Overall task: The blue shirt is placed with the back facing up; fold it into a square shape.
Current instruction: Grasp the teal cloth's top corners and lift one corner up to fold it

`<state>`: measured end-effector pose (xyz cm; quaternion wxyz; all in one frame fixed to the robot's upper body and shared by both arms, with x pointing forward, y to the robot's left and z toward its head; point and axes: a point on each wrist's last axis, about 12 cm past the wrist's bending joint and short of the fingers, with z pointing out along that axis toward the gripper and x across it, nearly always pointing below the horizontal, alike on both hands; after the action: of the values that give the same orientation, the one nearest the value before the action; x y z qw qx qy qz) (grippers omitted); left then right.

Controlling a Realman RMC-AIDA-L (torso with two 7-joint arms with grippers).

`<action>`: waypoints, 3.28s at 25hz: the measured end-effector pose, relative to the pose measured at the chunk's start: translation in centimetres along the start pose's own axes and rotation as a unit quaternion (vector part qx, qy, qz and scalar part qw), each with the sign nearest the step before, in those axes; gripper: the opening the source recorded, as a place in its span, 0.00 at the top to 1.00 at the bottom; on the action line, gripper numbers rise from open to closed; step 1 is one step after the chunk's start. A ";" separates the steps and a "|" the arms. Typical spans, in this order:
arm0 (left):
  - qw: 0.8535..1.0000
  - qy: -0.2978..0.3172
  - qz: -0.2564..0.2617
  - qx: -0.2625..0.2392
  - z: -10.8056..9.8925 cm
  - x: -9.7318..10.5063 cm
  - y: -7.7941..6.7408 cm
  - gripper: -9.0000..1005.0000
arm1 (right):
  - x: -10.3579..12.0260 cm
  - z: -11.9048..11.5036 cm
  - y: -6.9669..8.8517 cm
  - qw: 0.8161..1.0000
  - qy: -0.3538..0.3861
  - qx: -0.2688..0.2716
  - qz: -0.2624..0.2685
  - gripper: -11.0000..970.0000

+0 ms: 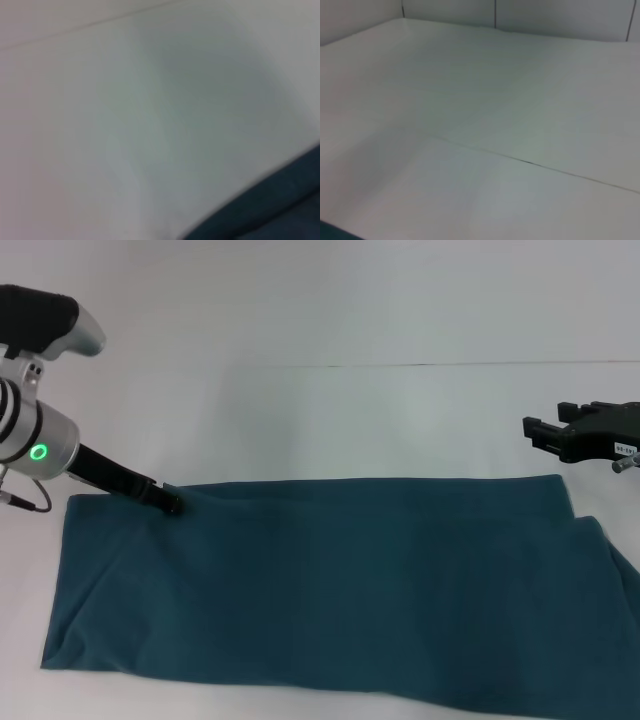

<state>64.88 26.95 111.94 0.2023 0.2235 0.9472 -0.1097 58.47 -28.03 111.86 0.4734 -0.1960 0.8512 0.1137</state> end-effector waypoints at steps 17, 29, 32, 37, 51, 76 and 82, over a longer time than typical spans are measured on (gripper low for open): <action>1.000 0.009 0.009 0.014 0.9 0.4 -1.1 0.18 | 0.4 0.6 -0.4 1.000 -0.002 0.008 0.007 0.46; 0.999 0.014 0.022 0.025 1.2 0.6 -1.8 0.46 | 0.5 0.8 -0.8 1.000 0.001 0.013 0.017 0.46; 0.999 0.014 0.022 0.027 1.2 0.6 -1.9 0.60 | 0.5 0.8 -0.8 1.000 0.000 0.013 0.016 0.46; 0.999 0.013 0.020 0.029 1.1 0.6 -1.8 0.82 | 0.8 0.9 -0.9 1.000 0.003 0.013 0.019 0.46; 0.999 0.000 0.023 0.028 0.2 0.6 -1.8 0.95 | 0.9 0.8 -0.9 1.000 0.002 0.012 0.022 0.46; 0.999 -0.049 -0.019 0.003 -2.5 0.9 -0.2 0.95 | 0.8 0.9 -0.8 1.000 -0.001 0.009 0.019 0.46; 1.000 -0.021 -0.013 0.012 -2.3 0.2 -0.6 0.89 | 1.0 0.9 -0.9 1.000 0.002 0.010 0.018 0.46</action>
<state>63.69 27.20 113.95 0.2179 0.2116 0.9440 -0.1287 59.05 -28.68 110.51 0.4718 -0.1765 0.8564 0.1137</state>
